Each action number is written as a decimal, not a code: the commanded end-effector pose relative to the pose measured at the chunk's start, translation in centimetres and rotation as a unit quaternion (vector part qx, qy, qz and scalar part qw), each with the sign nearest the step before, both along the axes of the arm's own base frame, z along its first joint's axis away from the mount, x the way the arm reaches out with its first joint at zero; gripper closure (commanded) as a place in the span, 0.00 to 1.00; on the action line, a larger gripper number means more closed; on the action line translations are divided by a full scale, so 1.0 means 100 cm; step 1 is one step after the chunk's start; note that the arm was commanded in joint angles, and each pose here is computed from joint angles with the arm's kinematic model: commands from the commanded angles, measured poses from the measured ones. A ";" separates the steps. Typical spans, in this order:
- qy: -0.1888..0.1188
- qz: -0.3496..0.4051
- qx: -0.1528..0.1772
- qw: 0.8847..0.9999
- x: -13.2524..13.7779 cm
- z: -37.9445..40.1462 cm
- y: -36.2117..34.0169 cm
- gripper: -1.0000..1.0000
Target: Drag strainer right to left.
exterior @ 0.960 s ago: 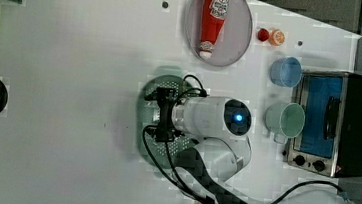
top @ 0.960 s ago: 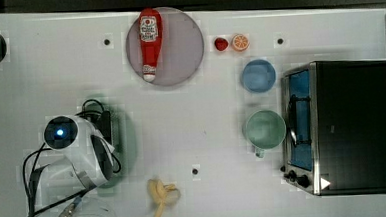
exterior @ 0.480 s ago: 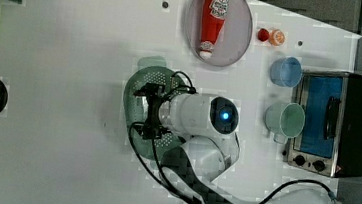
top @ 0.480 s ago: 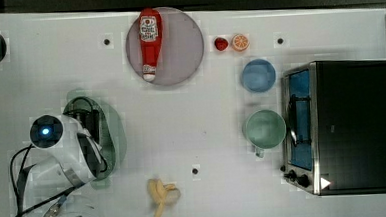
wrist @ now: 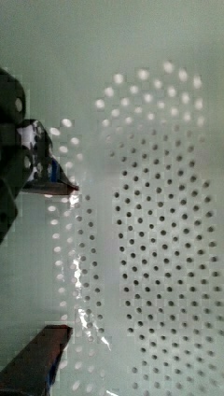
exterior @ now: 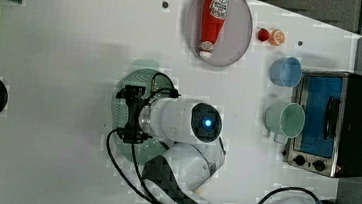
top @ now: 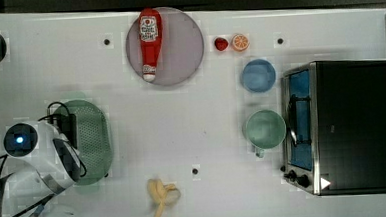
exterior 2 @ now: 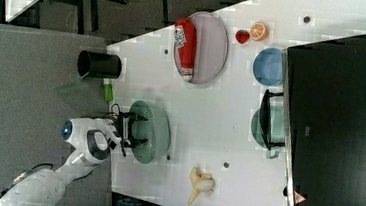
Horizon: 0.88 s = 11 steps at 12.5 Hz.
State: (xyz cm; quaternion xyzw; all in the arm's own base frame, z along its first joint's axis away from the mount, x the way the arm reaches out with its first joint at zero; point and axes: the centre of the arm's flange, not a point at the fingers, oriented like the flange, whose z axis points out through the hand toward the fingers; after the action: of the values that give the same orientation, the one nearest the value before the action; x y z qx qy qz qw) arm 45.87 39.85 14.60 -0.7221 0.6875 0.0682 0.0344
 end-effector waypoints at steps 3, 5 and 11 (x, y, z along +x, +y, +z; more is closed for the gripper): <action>-0.009 -0.012 0.009 1.000 0.003 0.007 0.021 0.00; -0.012 -0.012 0.005 1.000 0.009 0.018 0.016 0.00; -0.046 0.134 -0.017 0.990 0.068 0.174 -0.077 0.00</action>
State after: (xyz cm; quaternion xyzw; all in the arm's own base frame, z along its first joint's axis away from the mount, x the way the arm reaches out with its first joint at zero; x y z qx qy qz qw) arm 47.72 35.59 22.45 -0.7791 0.6220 0.0629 -0.0465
